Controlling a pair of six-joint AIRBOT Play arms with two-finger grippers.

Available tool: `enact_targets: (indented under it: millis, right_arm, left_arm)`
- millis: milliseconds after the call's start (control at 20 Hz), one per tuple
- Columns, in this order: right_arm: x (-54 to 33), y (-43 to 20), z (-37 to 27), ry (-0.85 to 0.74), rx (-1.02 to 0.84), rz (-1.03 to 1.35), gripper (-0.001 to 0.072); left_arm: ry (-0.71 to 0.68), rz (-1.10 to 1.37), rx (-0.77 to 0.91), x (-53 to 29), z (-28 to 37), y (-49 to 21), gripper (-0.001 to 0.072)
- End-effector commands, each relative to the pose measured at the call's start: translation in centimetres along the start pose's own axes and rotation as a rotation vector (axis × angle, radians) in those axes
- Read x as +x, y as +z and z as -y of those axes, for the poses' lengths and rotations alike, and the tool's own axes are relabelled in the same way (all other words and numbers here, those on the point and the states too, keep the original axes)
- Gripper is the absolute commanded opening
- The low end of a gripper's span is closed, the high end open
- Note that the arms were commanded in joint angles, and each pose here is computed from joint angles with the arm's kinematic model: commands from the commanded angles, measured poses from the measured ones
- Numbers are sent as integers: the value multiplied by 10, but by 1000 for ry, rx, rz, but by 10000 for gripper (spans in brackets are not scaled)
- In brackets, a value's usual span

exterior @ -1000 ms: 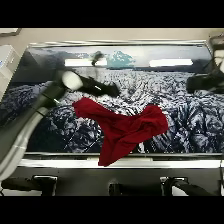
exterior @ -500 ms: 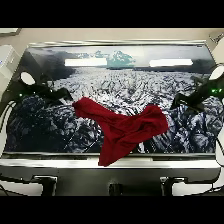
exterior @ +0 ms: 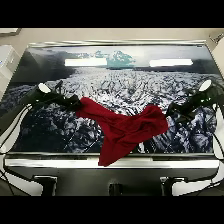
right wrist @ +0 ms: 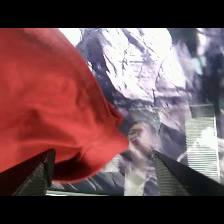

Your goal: Fold the clothes and pants, and hang the long-sleeved shirts on hangers.

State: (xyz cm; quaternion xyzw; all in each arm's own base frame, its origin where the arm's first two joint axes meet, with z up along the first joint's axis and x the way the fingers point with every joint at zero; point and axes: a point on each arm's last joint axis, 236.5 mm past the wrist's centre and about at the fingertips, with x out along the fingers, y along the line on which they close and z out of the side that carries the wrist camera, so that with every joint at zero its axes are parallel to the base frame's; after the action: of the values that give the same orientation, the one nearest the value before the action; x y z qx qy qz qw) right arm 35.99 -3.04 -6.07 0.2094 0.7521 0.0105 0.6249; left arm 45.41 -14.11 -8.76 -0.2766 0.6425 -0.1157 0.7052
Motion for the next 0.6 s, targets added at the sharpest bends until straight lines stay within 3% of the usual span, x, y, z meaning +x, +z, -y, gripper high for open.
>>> enact_targets:
  millis: [0,50,100,150,450,500,550]
  right_arm:
    - [18,4,-2,33,11,-22,715]
    - [21,6,-2,36,15,-22,714]
    - [22,8,-2,36,17,-15,714]
    - [24,11,-1,35,19,-6,714]
    - [45,16,-27,164,45,-47,676]
    - [46,16,-36,185,41,-49,588]
    - [48,18,-41,184,31,-42,409]
  left_arm:
    - [-13,50,14,11,11,9,233]
    - [-14,63,17,12,14,11,213]
    - [-14,67,17,13,16,11,82]
    - [-14,65,20,14,17,10,20]
    - [-21,78,36,6,24,11,18]
    - [-22,82,39,4,26,12,18]
    - [-25,86,44,1,28,12,18]
